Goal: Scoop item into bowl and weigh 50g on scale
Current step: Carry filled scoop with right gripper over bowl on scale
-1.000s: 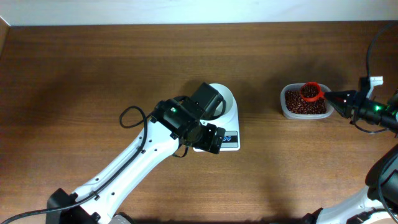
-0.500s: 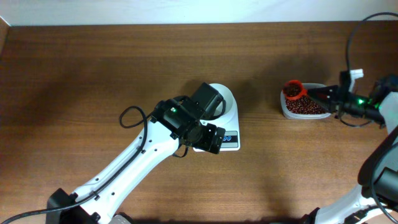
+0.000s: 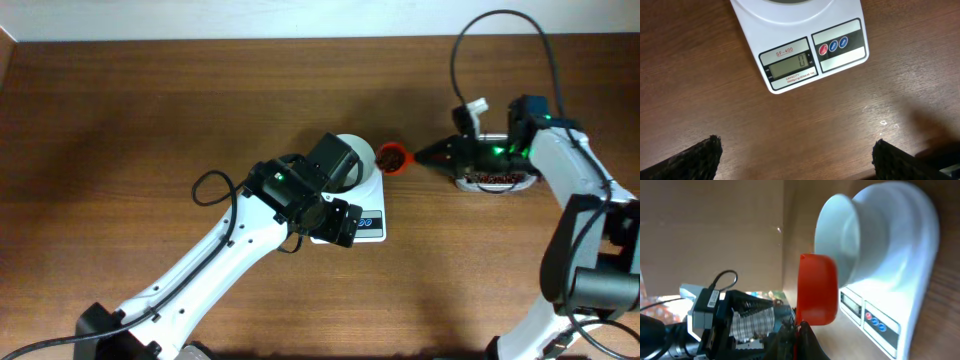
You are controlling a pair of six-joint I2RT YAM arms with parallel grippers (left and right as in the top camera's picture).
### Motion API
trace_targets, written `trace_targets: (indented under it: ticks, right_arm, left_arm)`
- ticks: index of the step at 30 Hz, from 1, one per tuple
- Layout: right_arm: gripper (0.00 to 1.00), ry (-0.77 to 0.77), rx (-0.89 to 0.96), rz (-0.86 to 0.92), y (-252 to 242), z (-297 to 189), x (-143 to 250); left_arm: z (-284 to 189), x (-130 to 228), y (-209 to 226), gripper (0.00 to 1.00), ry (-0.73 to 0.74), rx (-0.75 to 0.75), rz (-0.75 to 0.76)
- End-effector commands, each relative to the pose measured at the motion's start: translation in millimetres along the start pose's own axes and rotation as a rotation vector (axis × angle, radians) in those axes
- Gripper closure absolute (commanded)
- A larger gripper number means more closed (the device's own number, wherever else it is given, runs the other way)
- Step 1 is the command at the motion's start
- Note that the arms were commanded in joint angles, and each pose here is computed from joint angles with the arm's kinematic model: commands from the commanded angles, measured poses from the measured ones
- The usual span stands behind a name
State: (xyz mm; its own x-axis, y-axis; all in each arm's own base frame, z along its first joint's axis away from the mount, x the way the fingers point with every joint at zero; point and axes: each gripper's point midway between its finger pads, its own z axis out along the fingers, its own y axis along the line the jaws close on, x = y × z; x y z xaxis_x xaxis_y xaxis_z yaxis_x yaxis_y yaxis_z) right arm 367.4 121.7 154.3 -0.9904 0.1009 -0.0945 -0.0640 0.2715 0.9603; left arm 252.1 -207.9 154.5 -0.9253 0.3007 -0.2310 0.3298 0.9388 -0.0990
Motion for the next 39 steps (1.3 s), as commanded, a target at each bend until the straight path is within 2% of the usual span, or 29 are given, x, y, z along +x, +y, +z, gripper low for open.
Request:
trace_targets:
  ticks: [1,10,20,26,34,39]
  right_arm:
    - [0.96,0.047,-0.072,-0.031,13.8,19.7,6.6]
    - [0.96,0.073,-0.081,-0.116,26.3,53.3,-7.9]
    - [0.96,0.041,0.134,-0.279,-0.6,74.9,-21.4]
    - [0.96,0.018,0.186,-0.377,12.6,73.4,-27.0]
    - [0.96,-0.020,0.217,-0.625,46.8,60.1,-29.9]
    - [0.96,0.006,0.306,-0.767,41.8,71.3,-28.4]
  left_arm:
    - [-4.6,1.2,-1.4,0.01,-0.012,0.012,0.010]
    - [-4.6,1.2,-1.4,0.01,-0.012,0.012,0.010]
    - [-4.6,1.2,-1.4,0.01,-0.012,0.012,0.010]
    - [-4.6,1.2,-1.4,0.01,-0.012,0.012,0.010]
    - [-4.6,1.2,-1.4,0.01,-0.012,0.012,0.010]
    - [-4.6,1.2,-1.4,0.01,-0.012,0.012,0.010]
